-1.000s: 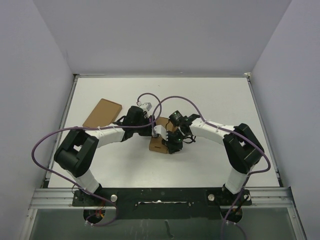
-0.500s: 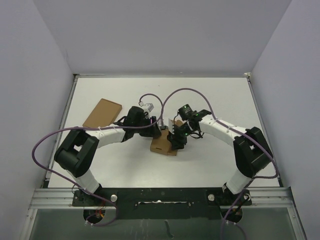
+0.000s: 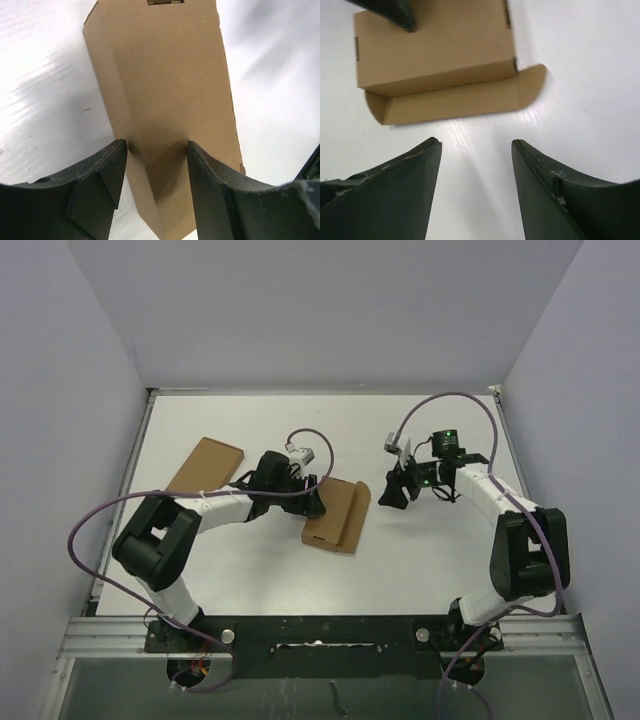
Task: Fold the paper box
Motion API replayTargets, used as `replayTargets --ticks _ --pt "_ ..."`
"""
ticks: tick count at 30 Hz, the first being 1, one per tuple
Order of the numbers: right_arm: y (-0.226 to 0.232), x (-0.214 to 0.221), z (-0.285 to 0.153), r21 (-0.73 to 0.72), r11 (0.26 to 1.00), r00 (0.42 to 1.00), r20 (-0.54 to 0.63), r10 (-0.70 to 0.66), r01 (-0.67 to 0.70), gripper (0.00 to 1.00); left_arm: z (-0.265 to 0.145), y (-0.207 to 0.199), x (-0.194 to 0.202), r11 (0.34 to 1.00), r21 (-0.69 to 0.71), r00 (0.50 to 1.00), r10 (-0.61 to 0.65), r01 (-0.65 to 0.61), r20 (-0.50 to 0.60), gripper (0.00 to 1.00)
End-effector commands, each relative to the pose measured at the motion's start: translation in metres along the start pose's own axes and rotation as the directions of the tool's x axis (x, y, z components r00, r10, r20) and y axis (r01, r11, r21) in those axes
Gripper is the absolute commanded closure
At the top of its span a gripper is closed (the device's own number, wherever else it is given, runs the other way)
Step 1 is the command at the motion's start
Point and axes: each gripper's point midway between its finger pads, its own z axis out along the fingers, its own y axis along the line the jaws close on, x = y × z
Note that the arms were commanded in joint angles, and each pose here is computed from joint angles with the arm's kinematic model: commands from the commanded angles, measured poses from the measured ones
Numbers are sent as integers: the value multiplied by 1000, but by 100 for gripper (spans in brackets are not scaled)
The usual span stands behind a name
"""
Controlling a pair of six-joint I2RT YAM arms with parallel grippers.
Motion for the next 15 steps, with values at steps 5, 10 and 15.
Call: replayTargets --ticks 5,10,15 --pt "-52 0 -1 -36 968 949 193 251 -249 41 11 -9 -12 993 66 995 101 -100 -2 50" --pt "-71 0 16 -43 956 933 208 294 -291 42 14 -13 -12 984 102 989 147 -145 -12 50" --pt "-80 5 28 -52 947 929 184 320 -316 47 16 -17 -11 973 141 983 186 -183 -9 50"
